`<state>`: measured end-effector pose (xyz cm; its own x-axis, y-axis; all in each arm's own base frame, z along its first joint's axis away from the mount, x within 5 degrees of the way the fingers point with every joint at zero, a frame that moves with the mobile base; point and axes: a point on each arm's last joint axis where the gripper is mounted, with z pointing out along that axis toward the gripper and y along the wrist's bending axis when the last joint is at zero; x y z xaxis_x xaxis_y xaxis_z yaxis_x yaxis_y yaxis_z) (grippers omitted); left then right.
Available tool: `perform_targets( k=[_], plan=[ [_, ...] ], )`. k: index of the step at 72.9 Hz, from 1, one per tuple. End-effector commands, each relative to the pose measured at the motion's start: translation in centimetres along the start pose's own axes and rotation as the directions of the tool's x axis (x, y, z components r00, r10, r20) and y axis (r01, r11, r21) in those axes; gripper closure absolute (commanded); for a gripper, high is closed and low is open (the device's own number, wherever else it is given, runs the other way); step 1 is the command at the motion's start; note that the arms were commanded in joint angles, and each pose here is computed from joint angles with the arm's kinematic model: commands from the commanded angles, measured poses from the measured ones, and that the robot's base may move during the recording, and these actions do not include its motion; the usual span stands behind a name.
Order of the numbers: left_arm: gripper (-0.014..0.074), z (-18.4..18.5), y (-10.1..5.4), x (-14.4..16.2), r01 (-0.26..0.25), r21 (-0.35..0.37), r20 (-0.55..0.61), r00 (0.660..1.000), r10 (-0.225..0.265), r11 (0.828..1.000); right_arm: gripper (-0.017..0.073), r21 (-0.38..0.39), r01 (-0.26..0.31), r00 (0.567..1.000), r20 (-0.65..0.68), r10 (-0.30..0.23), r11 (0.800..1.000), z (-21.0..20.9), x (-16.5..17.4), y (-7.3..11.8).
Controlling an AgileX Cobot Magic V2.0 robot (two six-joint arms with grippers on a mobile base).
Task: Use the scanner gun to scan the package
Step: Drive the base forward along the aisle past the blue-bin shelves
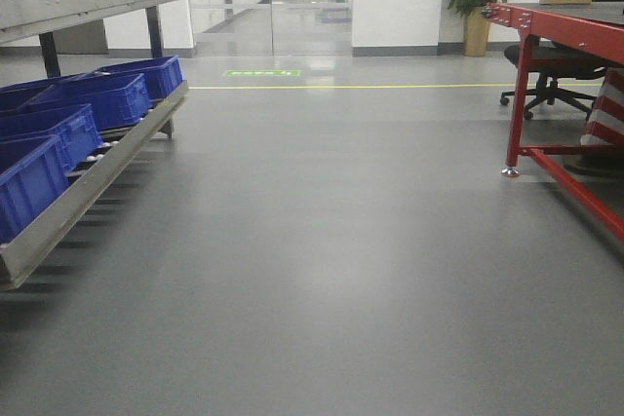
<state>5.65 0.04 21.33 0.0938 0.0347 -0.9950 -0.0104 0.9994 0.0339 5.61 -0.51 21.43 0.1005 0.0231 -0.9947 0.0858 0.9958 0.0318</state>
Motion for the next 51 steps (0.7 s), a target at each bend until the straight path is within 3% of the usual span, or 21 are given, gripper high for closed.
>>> perform_targets(
  k=[1, 51],
  plan=[
    [0.0704, -0.04, -0.02, -0.22, 0.007, 0.005, 0.018, 1.000, -0.007, 1.000, 0.0727, 0.001, 0.009, 1.000, 0.025, -0.010, 1.000, -0.03, -0.22, -0.01],
    [0.0704, -0.04, -0.02, -0.22, 0.007, 0.005, 0.018, 1.000, -0.007, 1.000, 0.0727, 0.001, 0.009, 1.000, 0.025, -0.010, 1.000, -0.03, -0.22, -0.01]
  ],
)
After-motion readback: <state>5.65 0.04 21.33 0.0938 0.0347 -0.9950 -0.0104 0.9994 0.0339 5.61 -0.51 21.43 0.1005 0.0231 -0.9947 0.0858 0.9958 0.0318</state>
